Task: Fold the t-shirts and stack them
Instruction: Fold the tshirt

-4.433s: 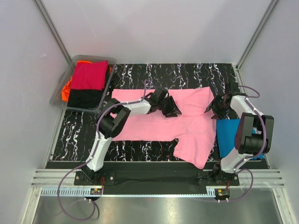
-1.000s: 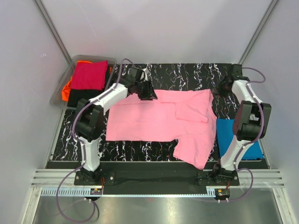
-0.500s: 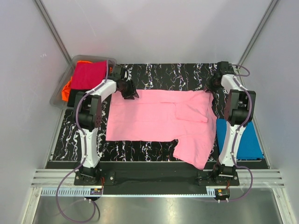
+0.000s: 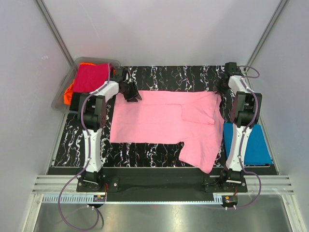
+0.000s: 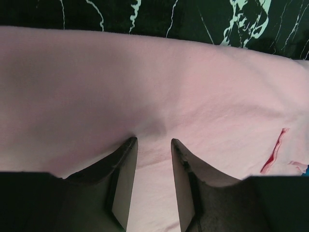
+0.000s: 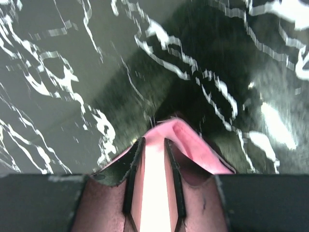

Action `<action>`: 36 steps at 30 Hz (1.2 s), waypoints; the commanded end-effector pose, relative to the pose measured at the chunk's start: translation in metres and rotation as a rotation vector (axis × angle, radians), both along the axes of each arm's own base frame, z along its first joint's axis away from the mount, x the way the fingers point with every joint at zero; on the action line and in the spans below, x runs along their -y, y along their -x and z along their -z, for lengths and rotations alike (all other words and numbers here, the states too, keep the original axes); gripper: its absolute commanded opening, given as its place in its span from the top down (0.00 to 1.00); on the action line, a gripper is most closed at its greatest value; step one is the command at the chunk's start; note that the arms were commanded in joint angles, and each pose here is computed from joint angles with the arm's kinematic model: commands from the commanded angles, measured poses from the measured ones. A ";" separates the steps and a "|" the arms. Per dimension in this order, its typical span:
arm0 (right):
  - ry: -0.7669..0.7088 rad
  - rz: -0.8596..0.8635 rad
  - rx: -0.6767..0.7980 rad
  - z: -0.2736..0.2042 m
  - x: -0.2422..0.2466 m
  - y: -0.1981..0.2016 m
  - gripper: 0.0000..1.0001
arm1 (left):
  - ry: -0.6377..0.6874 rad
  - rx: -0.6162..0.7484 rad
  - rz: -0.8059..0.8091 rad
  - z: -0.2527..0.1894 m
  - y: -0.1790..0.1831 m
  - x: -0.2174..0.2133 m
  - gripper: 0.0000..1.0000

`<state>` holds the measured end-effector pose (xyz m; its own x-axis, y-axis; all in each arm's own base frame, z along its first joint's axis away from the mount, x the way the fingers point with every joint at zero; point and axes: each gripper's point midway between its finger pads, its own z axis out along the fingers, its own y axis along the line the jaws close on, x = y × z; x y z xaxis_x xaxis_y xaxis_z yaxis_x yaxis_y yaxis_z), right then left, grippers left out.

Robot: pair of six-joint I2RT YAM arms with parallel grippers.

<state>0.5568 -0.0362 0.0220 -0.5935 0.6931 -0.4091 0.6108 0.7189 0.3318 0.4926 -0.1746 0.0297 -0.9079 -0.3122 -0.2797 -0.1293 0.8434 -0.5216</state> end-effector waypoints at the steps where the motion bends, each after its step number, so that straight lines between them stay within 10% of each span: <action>1: 0.070 0.072 -0.018 0.009 0.026 -0.008 0.70 | 0.007 0.020 -0.008 0.006 -0.016 -0.004 0.59; 16: 0.174 -0.061 -0.041 -0.092 0.034 -0.002 0.35 | 0.036 0.150 0.049 -0.086 0.024 0.016 0.52; 36: -0.055 -0.367 0.016 -0.158 -0.110 0.217 0.28 | -0.102 0.122 -0.209 -0.104 0.205 -0.053 0.51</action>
<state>0.3684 0.0671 0.1768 -0.8054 0.4274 -0.4107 0.3083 0.8938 0.3257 0.3030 -0.1422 0.1418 -0.8366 -0.3495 -0.4218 -0.1192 0.8677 -0.4825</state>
